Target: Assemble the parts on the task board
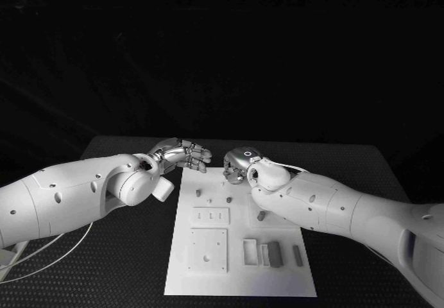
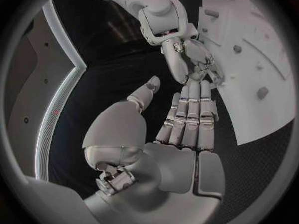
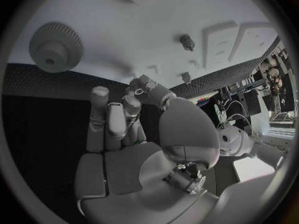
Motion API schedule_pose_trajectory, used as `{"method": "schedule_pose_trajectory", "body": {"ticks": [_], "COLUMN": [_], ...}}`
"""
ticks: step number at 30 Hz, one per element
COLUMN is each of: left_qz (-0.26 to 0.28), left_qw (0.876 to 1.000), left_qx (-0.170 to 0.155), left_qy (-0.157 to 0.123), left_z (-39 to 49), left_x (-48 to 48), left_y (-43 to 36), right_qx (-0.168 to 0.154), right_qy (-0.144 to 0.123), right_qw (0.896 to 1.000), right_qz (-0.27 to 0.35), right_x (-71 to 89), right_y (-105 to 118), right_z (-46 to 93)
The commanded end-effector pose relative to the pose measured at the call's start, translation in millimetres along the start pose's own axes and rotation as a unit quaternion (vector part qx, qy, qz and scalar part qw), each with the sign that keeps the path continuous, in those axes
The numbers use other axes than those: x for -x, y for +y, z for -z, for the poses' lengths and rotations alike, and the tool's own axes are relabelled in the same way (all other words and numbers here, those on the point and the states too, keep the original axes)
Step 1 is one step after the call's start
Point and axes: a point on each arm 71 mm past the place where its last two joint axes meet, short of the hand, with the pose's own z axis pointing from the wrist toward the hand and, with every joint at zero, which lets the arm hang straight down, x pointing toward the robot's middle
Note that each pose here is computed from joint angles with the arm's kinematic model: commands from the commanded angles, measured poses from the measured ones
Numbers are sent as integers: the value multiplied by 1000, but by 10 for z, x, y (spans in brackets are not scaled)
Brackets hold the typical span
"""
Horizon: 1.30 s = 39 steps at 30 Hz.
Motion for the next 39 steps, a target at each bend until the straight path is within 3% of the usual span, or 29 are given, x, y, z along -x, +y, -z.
{"method": "schedule_pose_trajectory", "body": {"ticks": [1, 19, 39], "left_qz": [0, 0, -1], "left_qw": [1000, 1000, 1000], "left_qx": [-2, 0, 1], "left_qy": [9, 11, 11], "left_z": [-7, -8, -16], "left_x": [-22, -27, -14], "left_y": [-20, -22, -23], "right_qx": [8, 0, -1], "right_qy": [11, 12, -13], "right_qw": [1000, 1000, 1000], "right_qz": [1, -1, -8], "right_x": [-18, -72, -38], "right_y": [69, 66, 15], "right_z": [-7, -14, 10]}}
